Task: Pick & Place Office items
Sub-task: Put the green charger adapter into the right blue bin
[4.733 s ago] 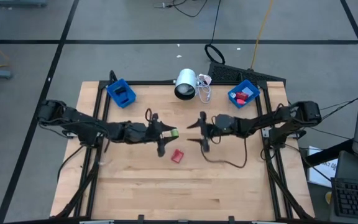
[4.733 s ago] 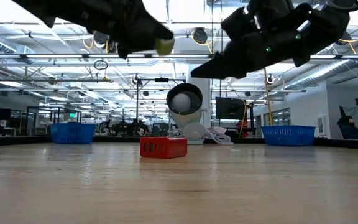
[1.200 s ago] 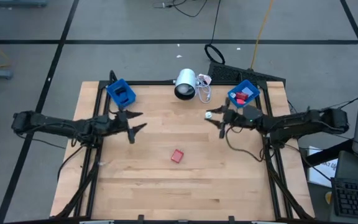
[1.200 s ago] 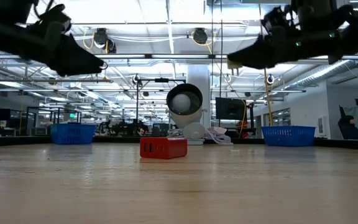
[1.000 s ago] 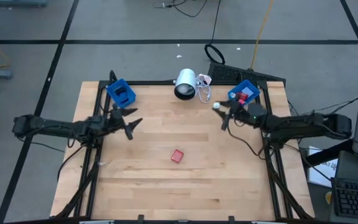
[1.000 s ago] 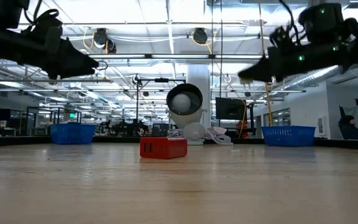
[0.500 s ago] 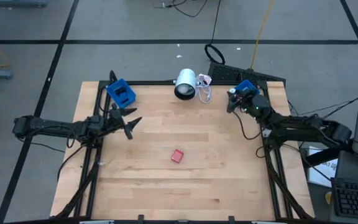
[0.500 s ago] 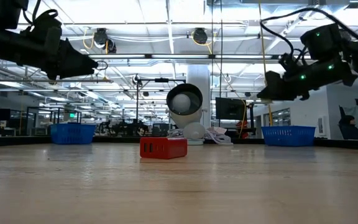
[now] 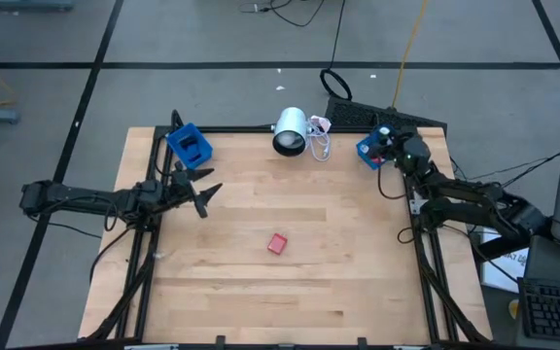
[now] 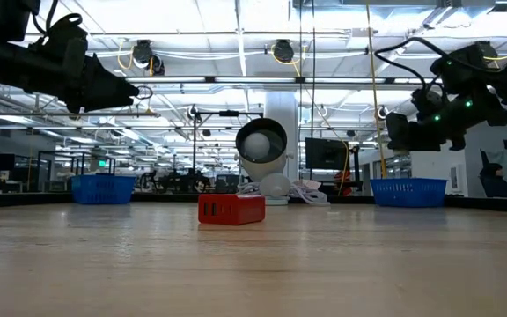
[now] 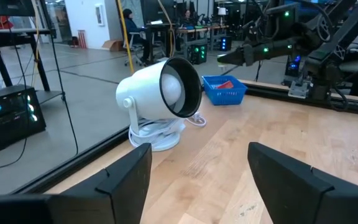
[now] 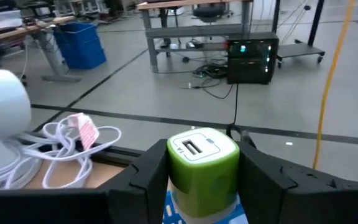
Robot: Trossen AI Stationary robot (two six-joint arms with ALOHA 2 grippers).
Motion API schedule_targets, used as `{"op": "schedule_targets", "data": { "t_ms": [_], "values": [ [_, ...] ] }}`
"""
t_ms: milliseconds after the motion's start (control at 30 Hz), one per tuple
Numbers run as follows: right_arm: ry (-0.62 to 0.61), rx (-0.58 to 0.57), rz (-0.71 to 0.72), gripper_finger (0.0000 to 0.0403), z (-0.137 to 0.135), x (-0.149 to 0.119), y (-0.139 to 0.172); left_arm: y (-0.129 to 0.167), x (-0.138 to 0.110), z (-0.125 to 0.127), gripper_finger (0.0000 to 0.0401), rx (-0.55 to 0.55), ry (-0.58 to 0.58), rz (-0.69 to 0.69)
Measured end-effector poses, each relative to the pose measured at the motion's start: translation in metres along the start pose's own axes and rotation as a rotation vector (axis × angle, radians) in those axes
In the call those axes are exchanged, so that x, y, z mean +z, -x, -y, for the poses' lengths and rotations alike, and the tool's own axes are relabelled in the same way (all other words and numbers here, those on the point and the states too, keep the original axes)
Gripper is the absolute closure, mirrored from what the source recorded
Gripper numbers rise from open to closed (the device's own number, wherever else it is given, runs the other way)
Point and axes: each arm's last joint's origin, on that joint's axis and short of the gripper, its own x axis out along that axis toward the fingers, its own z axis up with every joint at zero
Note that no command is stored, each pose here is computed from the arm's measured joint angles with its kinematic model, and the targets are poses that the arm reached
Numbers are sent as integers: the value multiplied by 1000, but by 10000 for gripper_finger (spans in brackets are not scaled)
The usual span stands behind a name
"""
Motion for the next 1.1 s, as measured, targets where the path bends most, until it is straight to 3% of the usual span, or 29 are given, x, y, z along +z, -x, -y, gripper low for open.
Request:
{"op": "schedule_targets", "data": {
  "t_ms": [367, 867, 1100],
  "values": [
    [40, -12, -66, 260, 1, -8, -1, 0, 0, 0, 155, 0, 1, 0],
    [118, -132, -60, 260, -3, -23, -18, 0, 0, 0, 130, 0, 3, 0],
    [130, -137, -64, 251, -3, -26, -19, 0, 0, 0, 130, 0, 3, 0]
  ]
}}
